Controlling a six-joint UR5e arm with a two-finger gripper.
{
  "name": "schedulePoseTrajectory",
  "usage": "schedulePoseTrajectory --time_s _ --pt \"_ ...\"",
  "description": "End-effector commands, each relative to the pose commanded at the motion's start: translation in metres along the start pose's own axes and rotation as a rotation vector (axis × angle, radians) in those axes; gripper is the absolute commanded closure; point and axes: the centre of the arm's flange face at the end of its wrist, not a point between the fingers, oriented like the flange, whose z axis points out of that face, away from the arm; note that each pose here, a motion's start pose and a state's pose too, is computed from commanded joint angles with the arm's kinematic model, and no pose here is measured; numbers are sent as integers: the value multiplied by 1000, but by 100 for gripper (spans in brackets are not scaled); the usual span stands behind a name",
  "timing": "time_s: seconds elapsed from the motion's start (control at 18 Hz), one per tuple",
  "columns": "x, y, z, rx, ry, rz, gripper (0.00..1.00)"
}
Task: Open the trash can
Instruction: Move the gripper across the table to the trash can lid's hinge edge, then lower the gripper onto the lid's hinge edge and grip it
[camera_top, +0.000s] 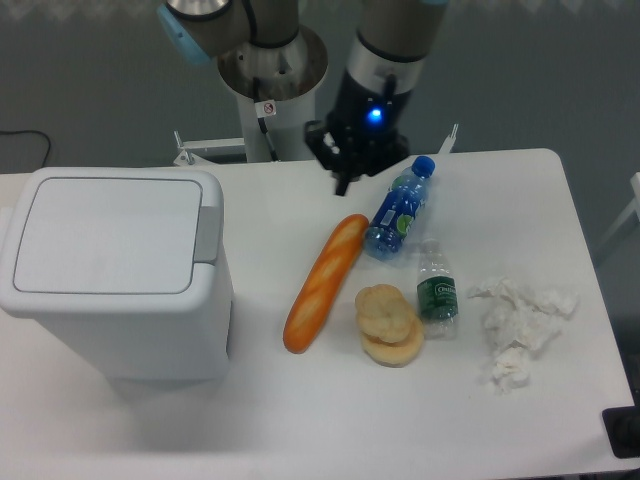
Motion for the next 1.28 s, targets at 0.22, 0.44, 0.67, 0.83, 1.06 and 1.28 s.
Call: schedulePoseTrajectory --time_s 0.22,0.44,0.67,0.83,1.06,1.28 --pt "22 -15 -8 101 37 -56 100" --pt "45 -29 -8 187 45 -114 100" --pt "64 -45 17 188 72 -77 100" --pt "67 -44 24 174 76 -80 100" --pt "75 -43 31 161 82 -67 100" --pt "76 -39 35 151 81 -70 100"
